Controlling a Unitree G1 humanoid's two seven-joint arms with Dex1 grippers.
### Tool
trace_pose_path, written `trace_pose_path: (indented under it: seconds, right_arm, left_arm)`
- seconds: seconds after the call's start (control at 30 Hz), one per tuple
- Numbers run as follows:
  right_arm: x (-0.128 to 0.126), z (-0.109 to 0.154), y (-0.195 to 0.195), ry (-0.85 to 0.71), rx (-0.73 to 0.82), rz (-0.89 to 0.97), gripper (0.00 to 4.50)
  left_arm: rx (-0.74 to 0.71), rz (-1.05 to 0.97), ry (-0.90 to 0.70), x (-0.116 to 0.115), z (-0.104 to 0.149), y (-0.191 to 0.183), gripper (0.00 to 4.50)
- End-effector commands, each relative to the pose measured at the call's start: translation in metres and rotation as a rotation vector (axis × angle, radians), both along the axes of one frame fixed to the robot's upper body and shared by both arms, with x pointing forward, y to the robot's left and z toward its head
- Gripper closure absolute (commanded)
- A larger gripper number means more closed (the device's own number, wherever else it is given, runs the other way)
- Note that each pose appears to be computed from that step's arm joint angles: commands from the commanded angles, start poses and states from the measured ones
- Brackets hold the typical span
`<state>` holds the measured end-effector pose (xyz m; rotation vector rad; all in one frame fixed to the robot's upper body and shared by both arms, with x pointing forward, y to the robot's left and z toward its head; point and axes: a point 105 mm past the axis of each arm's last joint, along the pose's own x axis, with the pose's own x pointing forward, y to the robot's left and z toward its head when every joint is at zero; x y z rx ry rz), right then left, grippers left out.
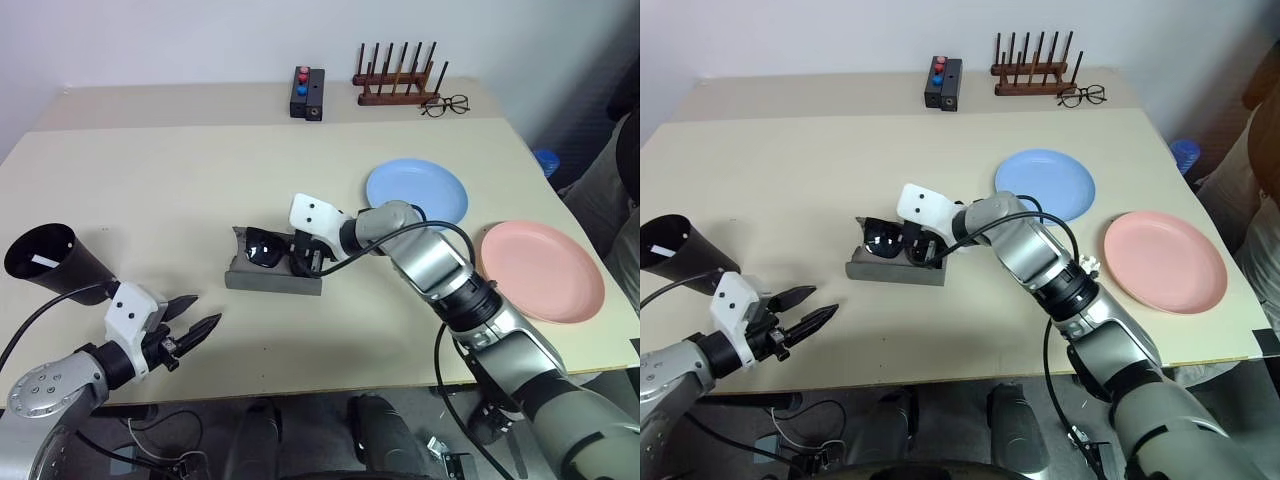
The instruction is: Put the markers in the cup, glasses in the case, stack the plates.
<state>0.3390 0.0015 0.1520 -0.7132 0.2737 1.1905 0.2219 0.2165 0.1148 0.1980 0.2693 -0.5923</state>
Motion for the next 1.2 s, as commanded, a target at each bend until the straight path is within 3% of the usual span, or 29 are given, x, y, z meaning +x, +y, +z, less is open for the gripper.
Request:
trace_pose_path:
  seconds: [0.03,0.2,0.37,0.8,0.9,1.0,1.2]
  right_arm:
    - [-0.005,0.007,0.000,-0.047,-0.018,0.028,4.49]
    - [-0.005,0.006,0.003,-0.042,-0.020,0.036,4.49]
    - [-0.005,0.009,0.007,-0.056,-0.008,0.047,2.27]
    - [0.000,0.035,0.007,-0.097,0.110,0.030,2.27]
    - [0.003,0.033,0.003,-0.107,0.114,0.022,3.14]
    - [0.011,0.040,-0.002,-0.121,0.142,-0.013,4.46]
    - [0.033,0.052,-0.015,-0.224,0.158,-0.074,4.46]
  left_arm:
    - [0.002,-0.024,-0.020,0.002,0.005,-0.004,1.76]
    - [0.000,-0.033,-0.025,0.006,0.006,-0.006,1.76]
    - [0.000,-0.033,-0.029,0.007,0.007,-0.006,1.76]
    - [-0.009,-0.029,-0.033,0.008,0.009,-0.009,1.76]
    - [-0.015,-0.027,-0.037,0.009,0.010,-0.009,1.76]
    - [-0.044,-0.014,-0.054,0.011,0.015,-0.008,1.76]
    - [-0.050,-0.007,-0.050,0.011,0.015,-0.007,1.76]
